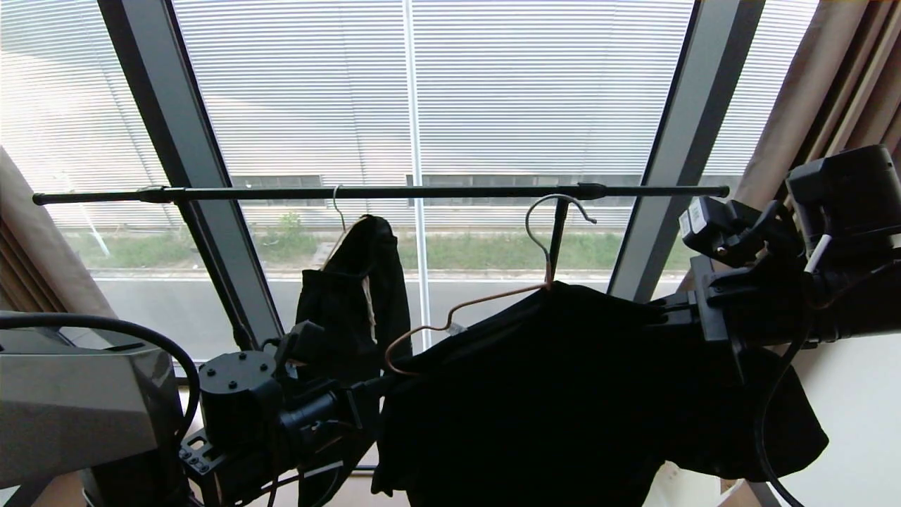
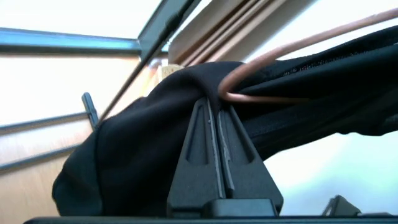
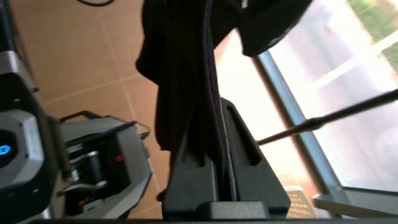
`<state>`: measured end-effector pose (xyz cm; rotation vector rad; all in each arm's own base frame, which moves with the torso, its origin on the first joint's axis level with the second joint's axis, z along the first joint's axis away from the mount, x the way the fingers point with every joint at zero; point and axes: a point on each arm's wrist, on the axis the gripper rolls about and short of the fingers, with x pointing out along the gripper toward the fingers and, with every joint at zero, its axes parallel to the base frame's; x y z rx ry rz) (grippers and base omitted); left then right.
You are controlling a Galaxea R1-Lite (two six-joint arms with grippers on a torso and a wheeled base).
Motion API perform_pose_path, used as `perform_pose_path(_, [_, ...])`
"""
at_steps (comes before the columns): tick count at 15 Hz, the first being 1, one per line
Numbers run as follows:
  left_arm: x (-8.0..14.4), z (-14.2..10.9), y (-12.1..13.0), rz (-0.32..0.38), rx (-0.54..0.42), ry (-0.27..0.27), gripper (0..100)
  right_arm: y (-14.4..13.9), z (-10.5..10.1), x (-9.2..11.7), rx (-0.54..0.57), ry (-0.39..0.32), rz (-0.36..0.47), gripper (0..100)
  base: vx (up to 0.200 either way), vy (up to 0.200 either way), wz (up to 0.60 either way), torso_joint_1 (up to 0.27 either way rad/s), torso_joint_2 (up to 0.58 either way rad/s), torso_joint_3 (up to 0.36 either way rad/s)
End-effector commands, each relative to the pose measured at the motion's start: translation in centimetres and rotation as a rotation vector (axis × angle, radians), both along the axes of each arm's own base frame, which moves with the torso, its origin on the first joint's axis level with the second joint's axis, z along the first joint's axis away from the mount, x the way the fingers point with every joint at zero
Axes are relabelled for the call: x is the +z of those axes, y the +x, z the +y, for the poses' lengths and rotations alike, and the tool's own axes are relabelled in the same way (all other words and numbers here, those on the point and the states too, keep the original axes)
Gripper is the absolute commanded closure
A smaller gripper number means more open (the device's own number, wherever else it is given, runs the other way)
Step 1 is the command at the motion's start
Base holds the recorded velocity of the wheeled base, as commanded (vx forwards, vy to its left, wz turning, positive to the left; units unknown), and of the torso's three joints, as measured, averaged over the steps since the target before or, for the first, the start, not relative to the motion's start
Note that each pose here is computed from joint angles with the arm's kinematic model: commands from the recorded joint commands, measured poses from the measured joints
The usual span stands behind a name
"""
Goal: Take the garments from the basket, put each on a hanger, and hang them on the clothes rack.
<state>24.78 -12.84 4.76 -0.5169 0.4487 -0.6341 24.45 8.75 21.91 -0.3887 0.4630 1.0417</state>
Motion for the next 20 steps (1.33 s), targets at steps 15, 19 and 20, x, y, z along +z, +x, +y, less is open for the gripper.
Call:
perform_pose_path(15, [1.9, 0.7, 0.2, -0.072, 0.024, -0.024, 100, -0.8, -1.6, -3.4, -0.078, 0.001, -0.111, 100, 0.0, 0.0, 0.0, 0.0, 0.0, 0.0])
perform_pose_path(19, [2.5, 0.8, 0.0, -0.093, 0.023, -0.033, 100, -1.0, -1.7, -3.9, -0.077, 0.0, -0.108, 100, 0.0, 0.0, 0.0, 0.0, 0.0, 0.0])
perform_pose_path(20, [2.6, 0.8, 0.0, -0.097, 0.023, -0.031, 100, -0.9, -1.6, -4.0, -0.076, 0.001, -0.105, 100, 0.0, 0.0, 0.0, 0.0, 0.0, 0.0])
